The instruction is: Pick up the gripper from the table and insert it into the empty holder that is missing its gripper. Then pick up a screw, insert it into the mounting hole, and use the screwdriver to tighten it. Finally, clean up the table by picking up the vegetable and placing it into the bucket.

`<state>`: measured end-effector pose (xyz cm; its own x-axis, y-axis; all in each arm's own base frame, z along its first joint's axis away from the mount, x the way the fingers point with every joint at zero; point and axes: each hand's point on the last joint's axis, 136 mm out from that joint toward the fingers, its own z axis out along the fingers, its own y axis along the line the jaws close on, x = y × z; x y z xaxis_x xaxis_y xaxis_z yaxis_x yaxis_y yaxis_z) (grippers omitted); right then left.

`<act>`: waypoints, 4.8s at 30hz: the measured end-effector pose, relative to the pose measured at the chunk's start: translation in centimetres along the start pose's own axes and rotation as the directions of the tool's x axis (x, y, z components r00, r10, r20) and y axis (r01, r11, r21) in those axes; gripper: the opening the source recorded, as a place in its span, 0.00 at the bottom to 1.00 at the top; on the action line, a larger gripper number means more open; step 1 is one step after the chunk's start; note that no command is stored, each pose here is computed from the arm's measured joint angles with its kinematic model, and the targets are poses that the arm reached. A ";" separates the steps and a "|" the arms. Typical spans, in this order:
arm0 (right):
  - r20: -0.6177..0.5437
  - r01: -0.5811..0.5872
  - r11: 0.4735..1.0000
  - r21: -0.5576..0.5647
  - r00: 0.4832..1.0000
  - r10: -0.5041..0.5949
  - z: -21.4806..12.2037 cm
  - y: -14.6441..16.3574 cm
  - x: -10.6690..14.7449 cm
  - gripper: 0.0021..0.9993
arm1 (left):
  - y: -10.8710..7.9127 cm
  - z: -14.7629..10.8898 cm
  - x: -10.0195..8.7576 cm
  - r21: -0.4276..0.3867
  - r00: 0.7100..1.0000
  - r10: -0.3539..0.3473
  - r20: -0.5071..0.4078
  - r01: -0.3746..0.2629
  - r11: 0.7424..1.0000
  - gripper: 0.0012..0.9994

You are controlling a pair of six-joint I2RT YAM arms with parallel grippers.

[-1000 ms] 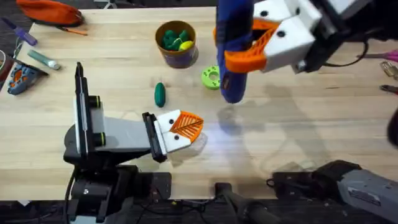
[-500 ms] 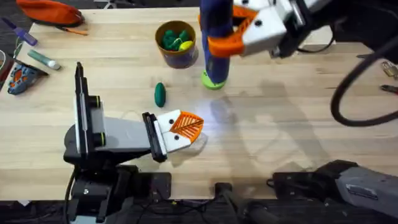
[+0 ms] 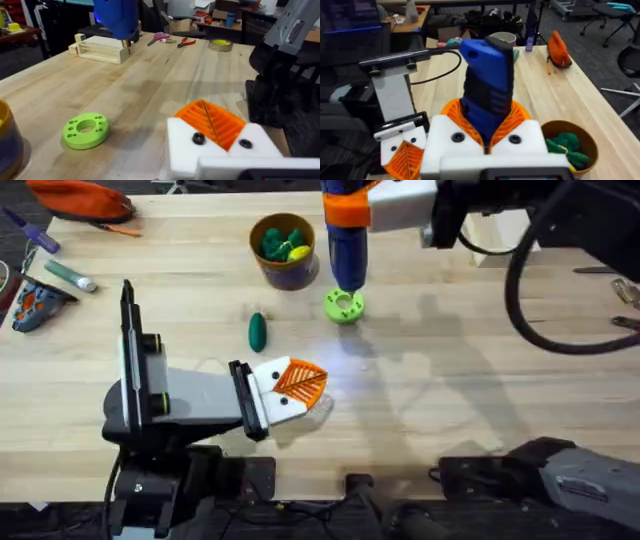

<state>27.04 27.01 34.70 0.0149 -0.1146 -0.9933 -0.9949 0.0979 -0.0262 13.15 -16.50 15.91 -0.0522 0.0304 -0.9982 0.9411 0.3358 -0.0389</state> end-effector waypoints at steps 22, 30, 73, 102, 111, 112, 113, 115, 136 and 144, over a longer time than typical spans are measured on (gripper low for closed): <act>0.146 0.086 0.996 0.005 0.986 -0.086 1.2 0.0 -2.0 0.02 | 0.0 0.0 0.0 -0.001 1.000 0.001 0.000 -0.001 1.000 0.01; 0.171 0.020 1.000 0.007 0.985 -0.021 1.2 0.0 -1.5 0.02 | 0.0 0.0 0.0 -0.001 1.000 0.001 0.000 -0.001 1.000 0.01; 0.232 0.110 0.906 -0.409 0.973 -0.013 5.9 12.8 -3.4 0.02 | 0.0 0.0 0.0 -0.001 1.000 0.001 0.000 -0.001 1.000 0.01; 0.224 0.134 0.892 -0.432 0.974 -0.038 7.3 13.0 -1.8 0.02 | 0.0 0.0 0.0 -0.001 1.000 0.000 0.000 0.000 1.000 0.01; 0.210 0.118 0.893 -0.435 0.977 -0.027 7.8 12.7 -1.1 0.02 | 0.0 0.0 0.0 -0.001 1.000 0.000 0.000 0.000 1.000 0.01; 0.212 0.122 0.893 -0.433 0.977 -0.030 7.8 12.7 -1.1 0.02 | 0.0 0.0 0.0 -0.001 1.000 0.000 0.000 0.000 1.000 0.01; 0.214 0.125 0.893 -0.432 0.976 -0.034 7.8 12.7 -1.1 0.02 | 0.0 0.0 0.0 -0.001 1.000 0.000 0.000 0.000 1.000 0.01; 0.214 0.128 0.893 -0.432 0.976 -0.036 7.8 12.7 -1.1 0.02 | 0.0 0.0 0.0 -0.001 1.000 0.000 0.000 0.000 1.000 0.01; 0.204 0.120 0.891 -0.437 0.978 -0.032 7.6 12.5 -0.9 0.02 | 0.0 0.0 0.0 -0.001 1.000 0.000 0.000 0.000 1.000 0.01; 0.202 0.118 0.890 -0.440 0.979 -0.030 7.6 12.5 -0.8 0.02 | 0.0 0.0 0.0 -0.001 1.000 0.000 0.000 0.000 1.000 0.01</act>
<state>15.35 35.83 34.31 0.0645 0.0843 -0.9944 -0.9281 -0.3612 -0.0908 13.17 -16.49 15.90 -0.0519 0.0307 -0.9982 0.9408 0.3369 -0.0386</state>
